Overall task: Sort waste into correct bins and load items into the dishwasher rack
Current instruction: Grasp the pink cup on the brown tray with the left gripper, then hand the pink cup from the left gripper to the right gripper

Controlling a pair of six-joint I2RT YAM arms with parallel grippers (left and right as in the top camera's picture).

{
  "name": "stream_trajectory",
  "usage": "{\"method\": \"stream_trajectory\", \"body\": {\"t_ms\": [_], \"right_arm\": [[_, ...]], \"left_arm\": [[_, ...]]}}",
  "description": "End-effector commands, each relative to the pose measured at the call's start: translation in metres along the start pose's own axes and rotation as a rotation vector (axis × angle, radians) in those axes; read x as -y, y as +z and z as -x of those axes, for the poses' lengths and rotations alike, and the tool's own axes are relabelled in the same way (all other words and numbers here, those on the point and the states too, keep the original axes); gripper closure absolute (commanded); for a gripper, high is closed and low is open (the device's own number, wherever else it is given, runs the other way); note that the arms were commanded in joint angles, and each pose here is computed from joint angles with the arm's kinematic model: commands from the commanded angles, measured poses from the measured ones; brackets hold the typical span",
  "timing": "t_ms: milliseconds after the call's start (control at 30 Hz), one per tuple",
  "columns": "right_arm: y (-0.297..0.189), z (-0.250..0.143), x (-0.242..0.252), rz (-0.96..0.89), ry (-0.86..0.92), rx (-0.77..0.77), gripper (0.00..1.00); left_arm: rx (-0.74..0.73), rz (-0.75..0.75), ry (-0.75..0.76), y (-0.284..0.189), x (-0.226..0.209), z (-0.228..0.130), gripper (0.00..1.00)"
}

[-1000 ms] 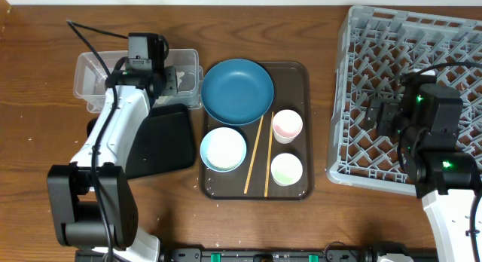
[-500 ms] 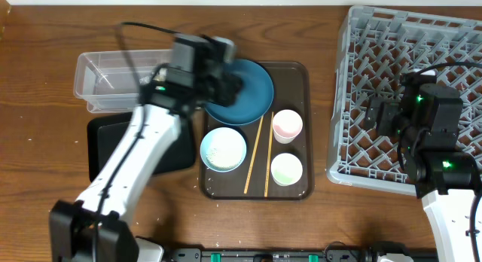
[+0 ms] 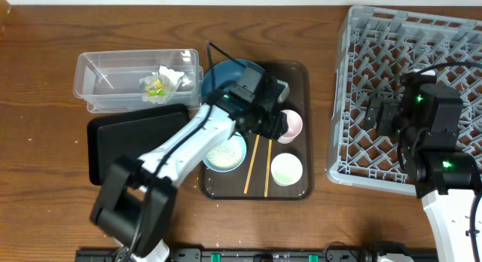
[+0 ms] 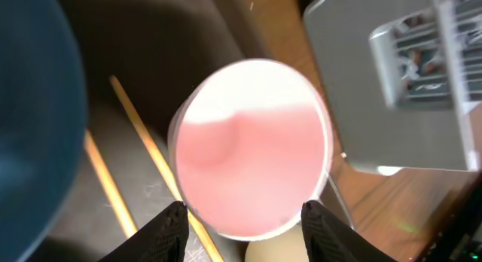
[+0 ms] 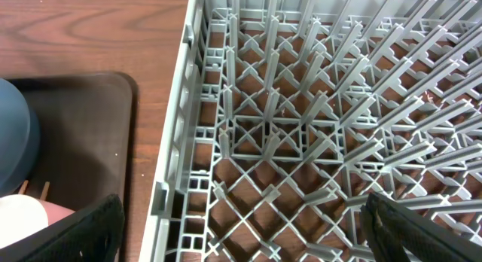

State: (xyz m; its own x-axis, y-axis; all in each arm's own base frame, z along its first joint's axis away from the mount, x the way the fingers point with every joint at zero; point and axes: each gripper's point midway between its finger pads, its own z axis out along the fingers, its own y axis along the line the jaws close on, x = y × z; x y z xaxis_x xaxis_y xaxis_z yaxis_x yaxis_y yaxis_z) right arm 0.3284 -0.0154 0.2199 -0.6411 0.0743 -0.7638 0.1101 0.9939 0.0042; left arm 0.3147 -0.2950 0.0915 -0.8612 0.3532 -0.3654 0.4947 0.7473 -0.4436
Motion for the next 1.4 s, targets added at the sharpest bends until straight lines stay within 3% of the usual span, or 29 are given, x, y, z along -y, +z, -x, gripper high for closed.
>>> {"method": "stream_trajectory", "body": {"t_ms": [0,133,200,433,600,700,767,967,1133,1367], "right_arm": [[-0.005,0.01,-0.004,0.009,-0.018,0.028,0.01],[-0.005,0.01,-0.004,0.009,-0.018,0.028,0.01],[-0.005,0.01,-0.004,0.009,-0.018,0.028,0.01],[-0.005,0.011,-0.004,0.008,-0.018,0.03,0.01],[-0.002,0.016,-0.01,0.041,0.027,0.044,0.02],[-0.001,0.023,-0.056,0.304,-0.005,0.061,0.01],[-0.012,0.028,-0.101,0.589,-0.098,0.094,0.01],[-0.058,0.031,-0.17,1.191,-0.239,0.181,0.01],[-0.068,0.029,-0.185,1.381,-0.287,0.214,0.01],[-0.074,0.031,-0.193,1.452,-0.339,0.259,0.01]], "left_arm": [[-0.034,-0.007,-0.029,0.013,-0.001,-0.006,0.56],[-0.036,-0.002,-0.038,0.014,-0.006,-0.006,0.86],[-0.026,0.001,-0.047,0.012,-0.01,-0.003,0.93],[0.05,0.009,-0.111,-0.016,-0.028,0.014,0.94],[0.212,-0.166,-0.181,-0.075,-0.023,0.05,0.94],[0.29,-0.382,-0.208,-0.111,-0.008,0.072,0.94],[0.309,-0.532,-0.188,-0.13,0.006,0.081,0.94],[0.311,-0.683,-0.152,-0.151,0.024,0.087,0.94],[0.288,-0.754,-0.129,-0.159,0.036,0.085,0.94],[0.255,-0.795,-0.129,-0.161,0.044,0.08,0.94]]}}
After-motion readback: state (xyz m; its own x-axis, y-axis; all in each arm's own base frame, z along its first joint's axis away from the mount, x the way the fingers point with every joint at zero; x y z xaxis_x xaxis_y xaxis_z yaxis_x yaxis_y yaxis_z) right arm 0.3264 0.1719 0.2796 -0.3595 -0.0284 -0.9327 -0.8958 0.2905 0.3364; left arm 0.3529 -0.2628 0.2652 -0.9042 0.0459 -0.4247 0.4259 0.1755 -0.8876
